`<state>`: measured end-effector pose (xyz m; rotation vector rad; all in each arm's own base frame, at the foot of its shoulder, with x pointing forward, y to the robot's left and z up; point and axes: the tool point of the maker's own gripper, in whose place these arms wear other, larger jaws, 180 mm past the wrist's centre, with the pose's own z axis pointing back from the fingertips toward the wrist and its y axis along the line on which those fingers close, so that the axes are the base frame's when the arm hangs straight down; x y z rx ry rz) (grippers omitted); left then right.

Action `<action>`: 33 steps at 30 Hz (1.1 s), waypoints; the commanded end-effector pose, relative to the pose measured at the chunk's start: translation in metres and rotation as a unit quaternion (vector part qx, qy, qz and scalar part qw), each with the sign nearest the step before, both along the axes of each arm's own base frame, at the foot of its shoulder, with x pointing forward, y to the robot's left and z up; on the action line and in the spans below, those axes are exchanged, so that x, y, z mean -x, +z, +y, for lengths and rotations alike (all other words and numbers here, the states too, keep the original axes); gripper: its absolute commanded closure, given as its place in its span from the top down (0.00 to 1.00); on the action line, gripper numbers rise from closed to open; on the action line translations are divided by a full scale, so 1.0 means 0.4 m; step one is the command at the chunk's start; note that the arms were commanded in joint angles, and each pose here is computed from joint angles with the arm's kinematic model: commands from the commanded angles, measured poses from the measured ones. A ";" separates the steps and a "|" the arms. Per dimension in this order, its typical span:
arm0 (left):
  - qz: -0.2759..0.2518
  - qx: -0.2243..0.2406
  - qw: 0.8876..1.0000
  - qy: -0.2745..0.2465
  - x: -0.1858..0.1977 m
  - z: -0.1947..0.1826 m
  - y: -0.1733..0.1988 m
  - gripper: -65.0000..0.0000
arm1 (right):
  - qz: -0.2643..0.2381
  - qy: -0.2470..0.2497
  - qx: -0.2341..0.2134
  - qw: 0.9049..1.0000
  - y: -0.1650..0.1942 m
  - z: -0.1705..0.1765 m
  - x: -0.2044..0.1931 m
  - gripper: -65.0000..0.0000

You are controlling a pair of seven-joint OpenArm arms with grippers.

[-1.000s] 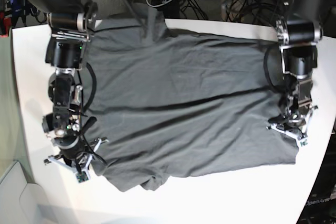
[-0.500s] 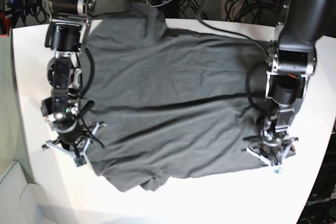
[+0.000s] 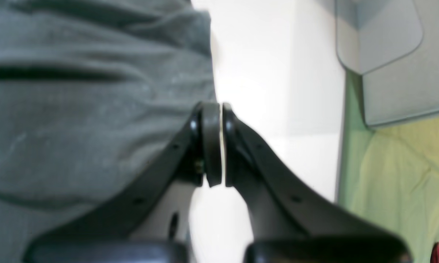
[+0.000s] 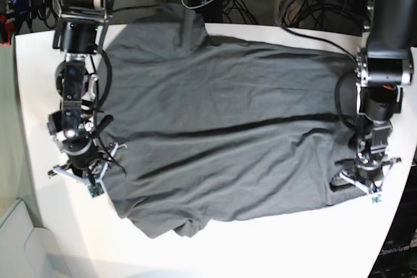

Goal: Layout the t-shirt on the table in an organized manner, then fold the t-shirt properly
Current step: 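Release the shirt and raise both grippers toward the collar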

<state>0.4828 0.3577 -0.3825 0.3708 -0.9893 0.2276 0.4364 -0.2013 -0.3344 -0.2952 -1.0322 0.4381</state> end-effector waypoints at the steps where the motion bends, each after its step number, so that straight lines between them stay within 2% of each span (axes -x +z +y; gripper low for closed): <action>1: -0.031 -0.012 0.999 0.003 -0.030 0.021 0.059 0.01 | -0.041 0.003 0.002 0.999 0.068 0.000 -0.033 0.00; 5: -0.012 -0.010 1.000 0.001 0.002 0.014 0.012 0.01 | -0.039 0.007 -0.006 0.999 0.061 0.019 -0.034 0.00; 12: 0.022 -0.012 1.000 0.004 0.068 0.022 -0.064 0.01 | -0.012 0.051 -0.010 0.999 0.038 0.055 -0.020 0.00; 18: 0.043 -0.030 0.998 0.017 0.134 0.092 -0.089 0.01 | -0.011 0.056 -0.008 0.998 0.038 0.061 -0.020 0.00; 23: 0.049 -0.046 0.997 0.031 0.159 0.152 -0.076 0.01 | 0.034 0.083 -0.002 0.996 0.006 0.080 -0.003 0.00; 27: 0.059 -0.056 0.996 0.037 0.191 0.187 -0.082 0.01 | 0.066 0.119 0.012 0.991 -0.018 0.122 0.013 0.00; 30: 0.060 -0.053 0.996 0.042 0.197 0.192 -0.085 0.00 | 0.080 0.116 0.019 0.990 -0.031 0.121 0.024 0.00; 33: 0.062 -0.027 0.994 0.082 0.242 0.235 -0.095 0.00 | 0.110 0.107 0.027 0.988 -0.069 0.108 0.058 0.00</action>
